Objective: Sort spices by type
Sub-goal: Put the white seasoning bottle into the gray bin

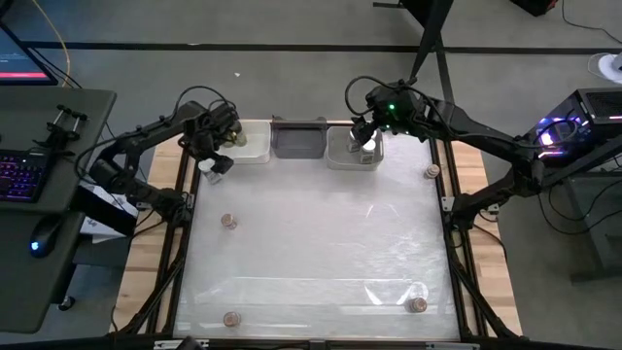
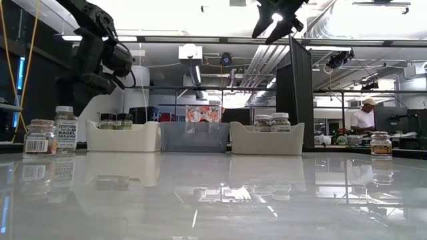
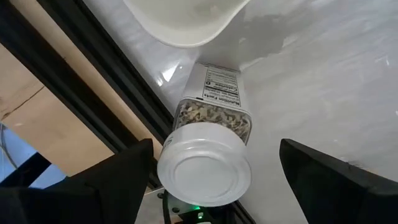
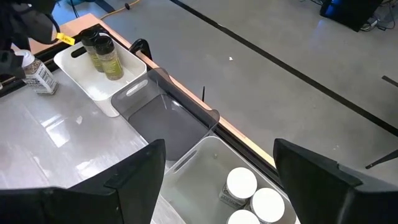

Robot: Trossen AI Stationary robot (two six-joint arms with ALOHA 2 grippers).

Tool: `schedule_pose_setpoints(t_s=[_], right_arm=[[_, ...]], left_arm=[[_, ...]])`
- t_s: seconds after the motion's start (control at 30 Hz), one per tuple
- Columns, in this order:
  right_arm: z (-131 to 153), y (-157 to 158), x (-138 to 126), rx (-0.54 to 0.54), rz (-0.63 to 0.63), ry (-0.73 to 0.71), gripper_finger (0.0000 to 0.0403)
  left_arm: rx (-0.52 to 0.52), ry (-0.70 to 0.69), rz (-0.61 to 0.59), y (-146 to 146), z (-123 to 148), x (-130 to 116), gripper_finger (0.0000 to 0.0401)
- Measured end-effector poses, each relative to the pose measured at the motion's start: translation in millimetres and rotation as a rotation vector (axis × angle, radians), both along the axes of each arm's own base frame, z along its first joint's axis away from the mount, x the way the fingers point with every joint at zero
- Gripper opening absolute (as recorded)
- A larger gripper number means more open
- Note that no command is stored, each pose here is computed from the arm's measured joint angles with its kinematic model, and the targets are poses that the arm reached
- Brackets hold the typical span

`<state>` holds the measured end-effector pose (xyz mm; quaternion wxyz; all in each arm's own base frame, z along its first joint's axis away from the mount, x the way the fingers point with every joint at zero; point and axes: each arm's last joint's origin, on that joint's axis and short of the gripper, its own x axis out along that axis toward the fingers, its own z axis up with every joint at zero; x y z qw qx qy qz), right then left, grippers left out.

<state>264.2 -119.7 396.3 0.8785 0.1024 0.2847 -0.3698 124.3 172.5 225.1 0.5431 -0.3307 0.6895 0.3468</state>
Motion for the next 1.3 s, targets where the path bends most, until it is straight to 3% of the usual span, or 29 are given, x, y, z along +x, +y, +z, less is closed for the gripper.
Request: schedule_pose_setpoints(t_s=[0.2,0.5,0.73,0.97,1.2,1.3], right_arm=[[0,0,0,0.000,0.000,0.000,0.0293],[0,0,0,0.000,0.000,0.000,0.0293],[0,0,0,0.000,0.000,0.000,0.0293],[0,0,0,0.000,0.000,-0.001,0.0293],[0,0,0,0.000,0.000,-0.001,0.0293],[0,0,0,0.000,0.000,0.000,0.0293]], left_arm=[[-0.017,0.014,0.001,-2,-5,-1,0.0324],[-0.101,0.081,0.017,-16,-33,-12,0.0237],[-0.055,0.042,-0.006,-11,-24,-8,0.0196],[0.002,0.003,-0.037,-8,-1,-7,0.0203],[0.094,-0.074,-0.112,-4,27,-3,0.0243],[0.074,-0.106,-0.166,-4,28,-2,0.0265]])
